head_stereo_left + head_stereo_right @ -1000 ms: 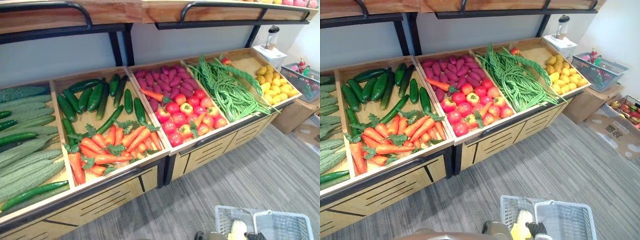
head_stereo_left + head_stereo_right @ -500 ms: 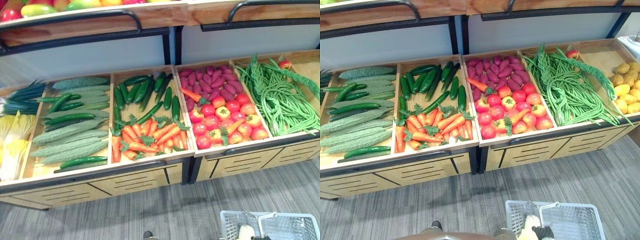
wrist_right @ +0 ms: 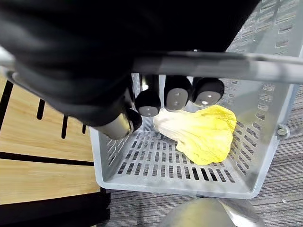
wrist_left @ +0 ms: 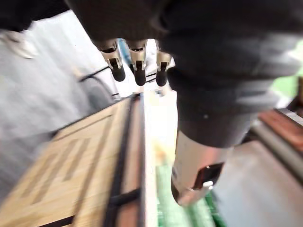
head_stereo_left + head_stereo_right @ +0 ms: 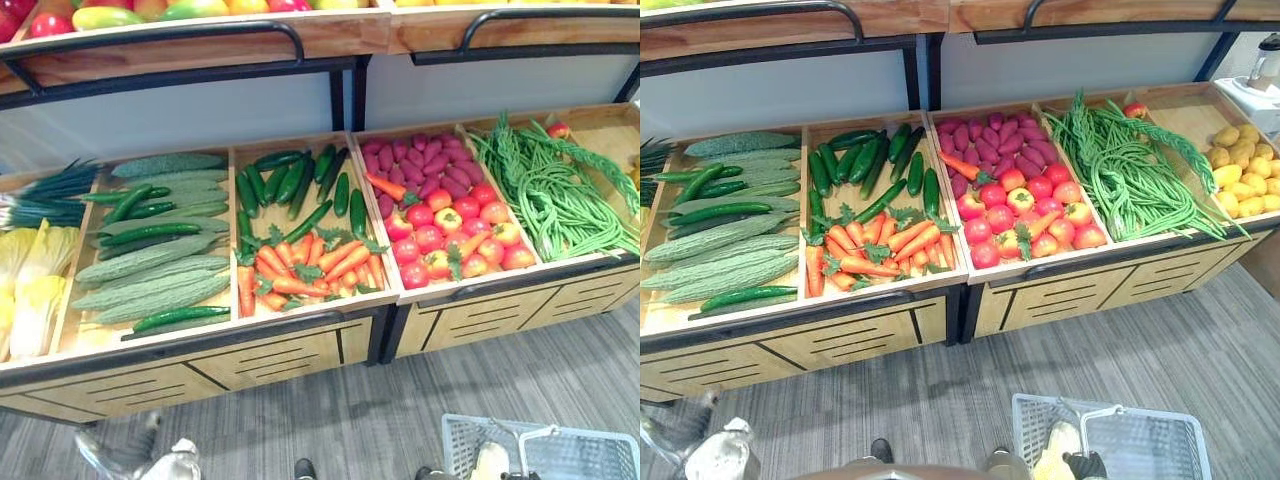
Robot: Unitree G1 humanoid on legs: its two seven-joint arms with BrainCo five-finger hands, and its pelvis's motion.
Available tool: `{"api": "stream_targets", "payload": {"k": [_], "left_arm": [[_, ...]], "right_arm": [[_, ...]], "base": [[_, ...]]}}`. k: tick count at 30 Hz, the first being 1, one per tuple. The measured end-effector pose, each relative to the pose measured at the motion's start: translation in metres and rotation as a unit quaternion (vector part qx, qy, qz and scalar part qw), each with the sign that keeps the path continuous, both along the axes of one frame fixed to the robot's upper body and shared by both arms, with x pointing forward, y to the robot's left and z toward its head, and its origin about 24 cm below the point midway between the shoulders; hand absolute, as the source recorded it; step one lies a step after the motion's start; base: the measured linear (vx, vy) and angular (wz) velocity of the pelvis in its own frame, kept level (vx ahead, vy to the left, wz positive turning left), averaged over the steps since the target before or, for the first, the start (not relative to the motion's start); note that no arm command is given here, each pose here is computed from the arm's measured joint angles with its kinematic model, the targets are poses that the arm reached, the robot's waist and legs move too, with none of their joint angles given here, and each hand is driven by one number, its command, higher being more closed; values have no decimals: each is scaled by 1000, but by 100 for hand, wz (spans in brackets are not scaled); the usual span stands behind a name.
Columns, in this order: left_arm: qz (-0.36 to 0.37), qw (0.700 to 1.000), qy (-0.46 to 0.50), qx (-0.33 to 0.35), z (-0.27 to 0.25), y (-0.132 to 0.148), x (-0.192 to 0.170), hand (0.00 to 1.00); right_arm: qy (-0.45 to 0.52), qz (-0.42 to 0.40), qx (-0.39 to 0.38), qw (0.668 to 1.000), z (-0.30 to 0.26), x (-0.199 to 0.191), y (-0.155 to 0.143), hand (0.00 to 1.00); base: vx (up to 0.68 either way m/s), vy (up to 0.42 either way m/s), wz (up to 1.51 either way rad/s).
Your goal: Pick vegetable in the basket
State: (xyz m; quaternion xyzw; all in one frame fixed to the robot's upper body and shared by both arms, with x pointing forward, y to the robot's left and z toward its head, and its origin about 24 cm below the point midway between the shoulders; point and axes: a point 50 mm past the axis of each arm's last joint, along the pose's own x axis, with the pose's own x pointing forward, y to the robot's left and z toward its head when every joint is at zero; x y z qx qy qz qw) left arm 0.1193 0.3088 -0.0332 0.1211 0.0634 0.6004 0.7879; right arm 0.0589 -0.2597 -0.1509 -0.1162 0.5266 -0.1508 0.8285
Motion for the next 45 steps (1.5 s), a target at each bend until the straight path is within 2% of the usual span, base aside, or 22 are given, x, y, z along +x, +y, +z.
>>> {"api": "stream_targets", "payload": {"k": [2, 7, 10, 14, 16, 17, 19, 22, 23, 24, 26, 28, 31, 36, 45], "left_arm": [[-25, 994, -54, 87, 34, 3, 20, 0], [-91, 963, -116, 227, 95, 14, 57, 0], [-125, 945, -107, 284, 112, 18, 68, 0], [-223, 909, -64, 346, 127, 13, 92, 0], [-280, 892, -16, 355, 123, 10, 107, 0], [-380, 855, 88, 341, 105, 6, 121, 0], [-413, 842, 118, 327, 97, 2, 124, 0], [-427, 835, 122, 326, 98, -2, 130, 0], [-444, 821, 131, 334, 100, -6, 137, 0], [-482, 790, 167, 340, 101, -10, 145, 0], [-521, 753, 217, 337, 98, -12, 153, 0], [-540, 739, 239, 325, 93, -16, 156, 0], [-550, 730, 247, 322, 91, -19, 160, 0], [-540, 736, 230, 336, 109, -22, 177, 0], [-524, 743, 262, 322, 108, -17, 188, 0]], "right_arm": [[2, 1, 2, 1000, -1, -2, 2, 100], [-9, 8, -2, 1000, 2, 3, 0, 100], [-16, 14, -3, 1000, 3, 5, -1, 100], [-20, 25, -7, 999, 5, 5, -5, 100], [-20, 36, -5, 999, 6, 6, -6, 100], [-38, 60, -8, 997, 11, 18, -9, 100], [-39, 72, -6, 997, 11, 18, -8, 100], [-38, 72, -7, 997, 11, 17, -9, 100], [-43, 72, -9, 996, 13, 19, -10, 100], [-52, 75, -11, 996, 15, 24, -12, 100], [-68, 91, -16, 993, 20, 38, -13, 100], [-82, 110, -19, 990, 23, 50, -12, 100], [-85, 113, -19, 990, 24, 51, -12, 100], [-91, 120, -18, 988, 25, 55, -10, 100], [-111, 135, -23, 984, 30, 68, -6, 100]], "base": [[104, -15, -9], [122, -31, -22], [81, -11, -31], [18, 2, -32], [-83, 14, -31], [-157, 29, -49], [-101, 16, -32], [-42, -8, -3], [-58, -6, -1], [-47, -4, -3], [-11, -5, -16], [19, -10, -22], [64, -18, -6], [36, -14, -6], [-14, -9, -3]]}}
